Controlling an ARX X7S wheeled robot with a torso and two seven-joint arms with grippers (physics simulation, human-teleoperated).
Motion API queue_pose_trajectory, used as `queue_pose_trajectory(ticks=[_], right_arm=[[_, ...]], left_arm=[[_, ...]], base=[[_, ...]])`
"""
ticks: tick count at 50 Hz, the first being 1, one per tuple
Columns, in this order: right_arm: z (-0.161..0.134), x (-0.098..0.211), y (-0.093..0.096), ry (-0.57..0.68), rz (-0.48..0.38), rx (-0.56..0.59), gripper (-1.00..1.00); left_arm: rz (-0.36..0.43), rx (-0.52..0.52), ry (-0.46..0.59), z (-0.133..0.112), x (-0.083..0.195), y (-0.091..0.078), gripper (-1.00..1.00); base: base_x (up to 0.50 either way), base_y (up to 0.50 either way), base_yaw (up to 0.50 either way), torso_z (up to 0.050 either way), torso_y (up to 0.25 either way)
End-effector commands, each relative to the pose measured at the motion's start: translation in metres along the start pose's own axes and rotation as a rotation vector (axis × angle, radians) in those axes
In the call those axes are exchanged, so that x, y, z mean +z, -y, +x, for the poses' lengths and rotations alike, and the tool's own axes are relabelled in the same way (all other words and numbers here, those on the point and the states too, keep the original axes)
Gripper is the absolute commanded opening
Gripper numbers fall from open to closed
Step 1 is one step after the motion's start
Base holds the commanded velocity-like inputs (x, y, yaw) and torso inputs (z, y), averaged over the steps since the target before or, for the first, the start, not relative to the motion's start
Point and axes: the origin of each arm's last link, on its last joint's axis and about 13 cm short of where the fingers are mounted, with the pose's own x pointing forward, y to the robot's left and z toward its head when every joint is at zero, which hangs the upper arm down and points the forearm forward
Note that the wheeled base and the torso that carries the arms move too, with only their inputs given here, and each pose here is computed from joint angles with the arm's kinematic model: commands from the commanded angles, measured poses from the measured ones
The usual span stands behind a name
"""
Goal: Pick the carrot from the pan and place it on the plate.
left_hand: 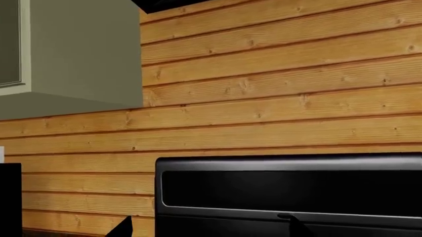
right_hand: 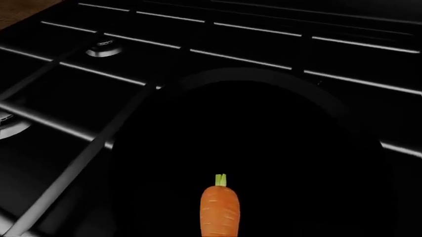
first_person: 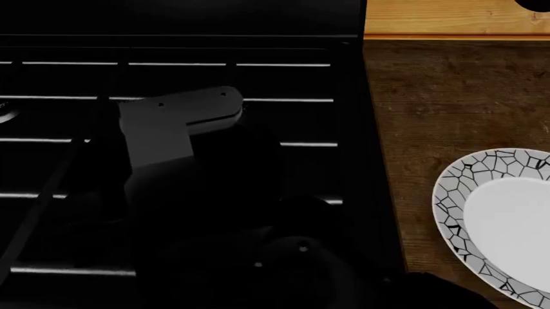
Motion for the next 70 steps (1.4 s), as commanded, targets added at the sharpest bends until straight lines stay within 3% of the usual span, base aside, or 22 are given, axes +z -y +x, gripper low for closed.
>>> queue_pose_trajectory(ticks=[1, 70], right_arm=[[0.004, -0.002, 0.001, -0.012, 0.0, -0.005, 1.0], [0.026, -0.019, 0.002, -0.08, -0.013, -0.016, 1.0]], left_arm=[[0.001, 0.0, -0.002, 0.0, -0.002, 0.0, 1.0], [0.016, 0.008, -0.009, 0.0, -0.007, -0.001, 1.0]], base=[[0.0, 0.0, 0.0, 0.0, 0.0], [0.0, 0.0, 0.0, 0.0, 0.0]])
